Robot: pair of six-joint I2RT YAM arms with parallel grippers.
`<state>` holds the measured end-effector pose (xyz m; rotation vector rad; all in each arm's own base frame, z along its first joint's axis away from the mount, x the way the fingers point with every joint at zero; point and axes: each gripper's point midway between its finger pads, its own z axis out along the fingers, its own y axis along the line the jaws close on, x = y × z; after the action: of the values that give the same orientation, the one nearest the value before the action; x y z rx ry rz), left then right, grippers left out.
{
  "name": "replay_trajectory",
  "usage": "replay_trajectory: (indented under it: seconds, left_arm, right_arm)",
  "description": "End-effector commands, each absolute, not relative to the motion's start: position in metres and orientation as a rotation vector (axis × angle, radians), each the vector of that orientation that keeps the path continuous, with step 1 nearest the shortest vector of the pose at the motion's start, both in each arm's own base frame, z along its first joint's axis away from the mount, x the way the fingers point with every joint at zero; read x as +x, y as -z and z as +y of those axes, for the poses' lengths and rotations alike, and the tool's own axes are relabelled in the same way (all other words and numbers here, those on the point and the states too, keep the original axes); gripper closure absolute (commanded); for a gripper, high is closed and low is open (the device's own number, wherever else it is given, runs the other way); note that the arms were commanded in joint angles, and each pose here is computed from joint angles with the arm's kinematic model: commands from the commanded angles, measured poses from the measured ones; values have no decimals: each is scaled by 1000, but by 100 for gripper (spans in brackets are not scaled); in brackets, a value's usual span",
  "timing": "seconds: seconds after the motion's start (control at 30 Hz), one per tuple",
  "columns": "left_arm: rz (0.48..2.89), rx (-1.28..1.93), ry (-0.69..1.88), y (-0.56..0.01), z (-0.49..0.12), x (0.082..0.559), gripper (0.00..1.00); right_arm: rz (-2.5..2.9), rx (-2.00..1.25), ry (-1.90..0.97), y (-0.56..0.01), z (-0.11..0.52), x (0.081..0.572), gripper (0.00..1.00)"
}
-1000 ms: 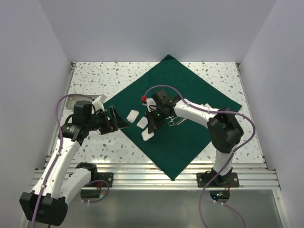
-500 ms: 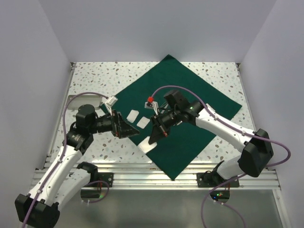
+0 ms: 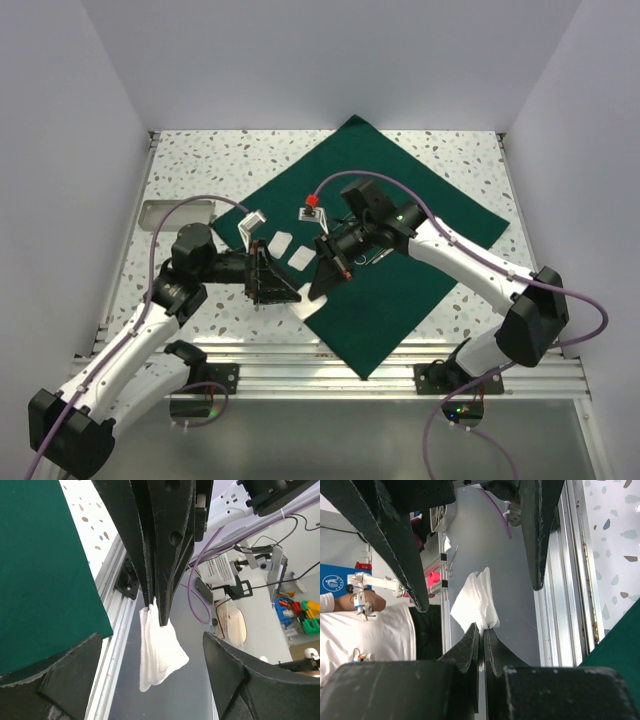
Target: Prepare the surgical pack
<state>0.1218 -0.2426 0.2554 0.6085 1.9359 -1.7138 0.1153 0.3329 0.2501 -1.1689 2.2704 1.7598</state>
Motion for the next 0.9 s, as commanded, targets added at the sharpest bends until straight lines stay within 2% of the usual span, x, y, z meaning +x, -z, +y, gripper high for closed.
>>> replay_trajectory:
  seconds: [0.0,0.27,0.3,0.37,0.53,0.57,0.67,0.7,0.77,0.8,0.87]
  left_arm:
    - [1899,693,1767,-260,-244,114,16]
    - [1934,728,1804,-255,-246,114,37]
    - [1934,730,1805,-256,-246,114,43]
    - [1938,727,1797,-255,-247,115,49]
    - [1997,701,1734,-250,-246,122,80]
    - [2016,679,1695,-247,-246,128,100]
    - [2070,635,1618,-238,-246,140,100]
    - [2100,628,1581,-232,-245,145,100]
    - [2138,562,1454,-227,-237,167,100]
    - [2187,545,1398,-215,-232,174,100]
    - [2227,422,1232,-207,-210,207,100]
  right_arm:
    - [2238,-1216,-1798,-263,334,112,100]
    - [2259,-1245,-1755,-258,339,122,100]
    - [2258,-1249,-1752,-259,339,122,100]
    - [2263,-1252,-1751,-257,340,123,100]
    - [2309,-1227,-1678,-251,339,128,100]
    - [2346,-1207,-1641,-247,337,130,93]
    - [2474,-1082,-1405,-229,331,154,78]
    - [2516,-1025,-1328,-223,328,163,64]
    - [2615,-831,-1124,-209,308,193,53]
    - [2645,-752,-1060,-204,296,201,41]
    - [2687,-543,-918,-195,264,230,37]
